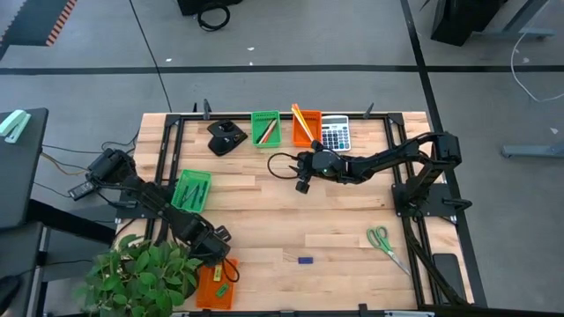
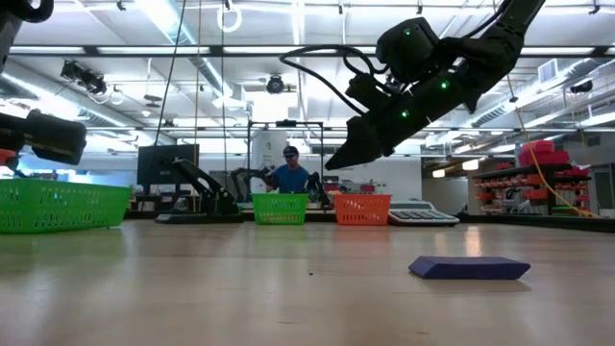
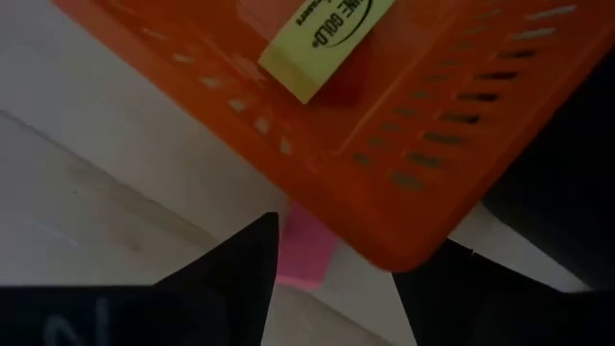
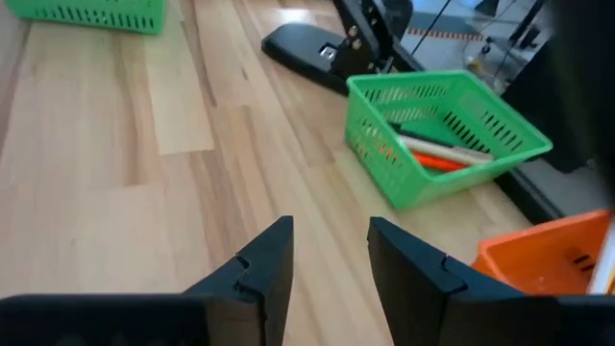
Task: Sort crayons/erasers/pens/pencils in bins
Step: Put the pink eraser into the bottom orange bin
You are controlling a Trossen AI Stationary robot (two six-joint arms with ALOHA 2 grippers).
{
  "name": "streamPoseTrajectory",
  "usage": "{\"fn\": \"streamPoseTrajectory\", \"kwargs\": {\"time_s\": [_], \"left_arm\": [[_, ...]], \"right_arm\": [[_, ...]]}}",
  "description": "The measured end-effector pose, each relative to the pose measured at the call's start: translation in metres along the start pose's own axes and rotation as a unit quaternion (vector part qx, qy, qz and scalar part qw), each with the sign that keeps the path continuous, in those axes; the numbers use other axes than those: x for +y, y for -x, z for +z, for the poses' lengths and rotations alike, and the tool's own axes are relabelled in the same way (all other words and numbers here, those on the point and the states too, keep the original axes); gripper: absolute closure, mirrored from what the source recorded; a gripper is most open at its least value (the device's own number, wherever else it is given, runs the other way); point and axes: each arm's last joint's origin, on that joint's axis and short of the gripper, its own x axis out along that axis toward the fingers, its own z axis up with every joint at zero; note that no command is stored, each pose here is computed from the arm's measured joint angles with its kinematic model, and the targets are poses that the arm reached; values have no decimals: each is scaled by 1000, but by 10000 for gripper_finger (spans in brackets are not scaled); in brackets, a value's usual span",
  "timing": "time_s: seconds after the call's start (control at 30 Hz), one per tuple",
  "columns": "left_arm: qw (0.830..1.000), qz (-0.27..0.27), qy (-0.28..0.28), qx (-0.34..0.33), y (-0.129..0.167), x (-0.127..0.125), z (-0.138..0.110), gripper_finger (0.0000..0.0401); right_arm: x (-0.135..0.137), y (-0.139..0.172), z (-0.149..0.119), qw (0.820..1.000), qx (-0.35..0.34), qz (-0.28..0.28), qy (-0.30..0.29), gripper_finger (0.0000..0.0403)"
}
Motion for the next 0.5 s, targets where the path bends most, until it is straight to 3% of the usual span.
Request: {"fn": "streamPoseTrajectory", "kwargs": {"time_s": [0.27, 0.5], "left_arm": [[999, 32, -27, 15, -5, 2, -6, 226], [999, 31, -2, 17, -5, 2, -6, 247]], "right_arm": [[4, 1, -3, 1000, 15, 7, -7, 260], [4, 1, -3, 1000, 17, 7, 0, 260]]}}
